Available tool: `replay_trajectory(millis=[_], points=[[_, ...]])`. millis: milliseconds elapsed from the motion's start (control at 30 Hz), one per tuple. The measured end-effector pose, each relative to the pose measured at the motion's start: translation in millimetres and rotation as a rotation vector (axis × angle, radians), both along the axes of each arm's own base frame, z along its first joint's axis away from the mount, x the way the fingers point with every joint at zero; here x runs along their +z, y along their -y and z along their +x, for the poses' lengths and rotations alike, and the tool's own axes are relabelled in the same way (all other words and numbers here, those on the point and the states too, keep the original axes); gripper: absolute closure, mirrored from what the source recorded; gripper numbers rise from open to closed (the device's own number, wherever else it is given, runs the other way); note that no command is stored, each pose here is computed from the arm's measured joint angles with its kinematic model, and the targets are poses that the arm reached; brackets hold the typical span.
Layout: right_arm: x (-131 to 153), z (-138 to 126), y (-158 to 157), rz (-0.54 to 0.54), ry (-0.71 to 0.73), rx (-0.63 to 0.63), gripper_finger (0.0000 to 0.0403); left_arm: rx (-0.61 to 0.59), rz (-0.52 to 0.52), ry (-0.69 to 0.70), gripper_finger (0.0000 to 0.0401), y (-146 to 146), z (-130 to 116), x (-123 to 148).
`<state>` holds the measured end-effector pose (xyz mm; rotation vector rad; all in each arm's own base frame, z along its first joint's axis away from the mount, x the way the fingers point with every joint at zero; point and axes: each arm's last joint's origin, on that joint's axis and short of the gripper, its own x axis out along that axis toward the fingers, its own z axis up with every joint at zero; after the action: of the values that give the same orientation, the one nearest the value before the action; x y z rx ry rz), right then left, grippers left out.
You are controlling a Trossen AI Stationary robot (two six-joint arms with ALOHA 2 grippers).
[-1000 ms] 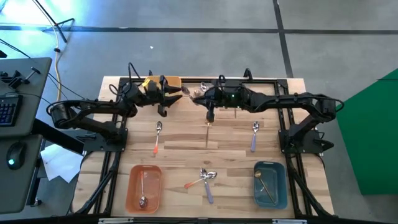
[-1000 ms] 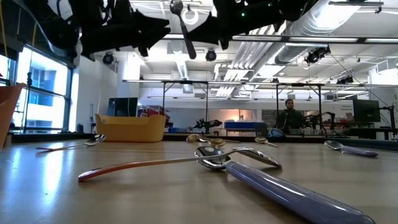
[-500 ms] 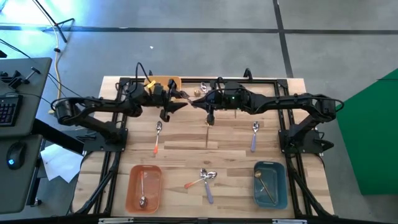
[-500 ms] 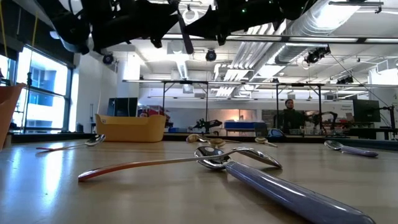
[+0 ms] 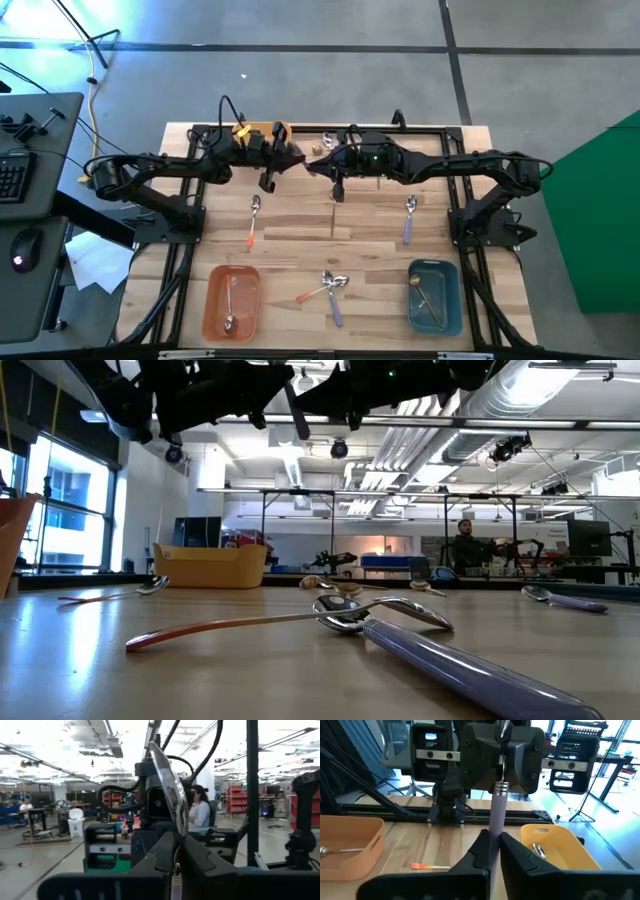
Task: Sort silverware by color (type)
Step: Put the purple spoon into the yellow bin
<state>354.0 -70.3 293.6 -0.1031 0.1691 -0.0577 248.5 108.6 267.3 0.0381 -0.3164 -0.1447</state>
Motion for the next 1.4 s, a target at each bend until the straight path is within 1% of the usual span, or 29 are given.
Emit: replay_trajectory(millis=[100, 200, 267, 300, 333, 400, 533, 600, 667, 767, 867, 1000, 1133, 1233, 1400], points=[[0.7, 0.0, 1.1, -0.004, 0.004, -0.020, 0.0374, 0.028, -0.019, -0.019, 0.0395, -7.0, -6.7, 2.9], [-4.0, -1.7, 4.8, 0.005, -0.039, -0.034, 0.0340, 0.071, -0.028, -0.052, 0.0398, -14.6, -17.6, 11.0], [-6.3, -3.9, 8.8, 0.031, -0.068, -0.055, 0.0314, 0.121, -0.027, -0.138, 0.0399, -21.4, -22.6, 14.4], [-6.3, -5.4, 10.4, 0.043, -0.077, -0.069, 0.0303, 0.154, -0.032, -0.206, 0.0399, -24.4, -25.5, 14.2], [-7.2, -6.5, 11.2, 0.055, -0.092, -0.085, 0.0293, 0.203, -0.033, -0.271, 0.0400, -27.3, -27.5, 14.7], [-11.2, -8.9, 11.2, 0.057, -0.146, -0.118, 0.0279, 0.327, -0.003, -0.390, 0.0400, -30.2, -32.4, 21.3], [-17.2, -10.8, 9.8, 0.028, -0.217, -0.169, 0.0277, 0.713, 0.074, -0.698, 0.0400, -38.1, -42.5, 25.6], [-18.7, -11.1, 8.3, 0.031, -0.233, -0.174, 0.0283, 0.870, 0.095, -0.842, 0.0400, -44.0, -46.0, 24.6], [-18.8, -10.7, 5.9, 0.048, -0.233, -0.175, 0.0290, 0.957, 0.085, -0.967, 0.0400, -52.1, -48.1, 21.2], [-18.8, -9.1, -1.5, 0.055, -0.232, -0.157, 0.0299, 1.027, 0.062, -1.168, 0.0400, -68.3, -48.9, 1.5], [-19.0, -7.5, -10.6, 0.053, -0.235, -0.130, 0.0307, 1.031, 0.062, -1.319, 0.0401, -87.6, -46.6, -20.6], [-21.2, -7.1, -20.4, 0.051, -0.262, -0.100, 0.0313, 0.953, 0.032, -1.467, 0.0401, -106.9, -42.2, -49.1], [-21.5, -6.4, -26.8, 0.052, -0.265, -0.083, 0.0314, 0.913, 0.037, -1.542, 0.0401, -119.8, -35.4, -62.9], [-21.5, -6.2, -29.2, 0.051, -0.266, -0.076, 0.0314, 0.876, 0.040, -1.597, 0.0400, -123.7, -31.4, -71.0], [-21.8, -6.4, -28.9, 0.077, -0.267, -0.085, 0.0314, 0.818, -0.008, -1.611, 0.0386, -125.2, -27.9, -78.8]])
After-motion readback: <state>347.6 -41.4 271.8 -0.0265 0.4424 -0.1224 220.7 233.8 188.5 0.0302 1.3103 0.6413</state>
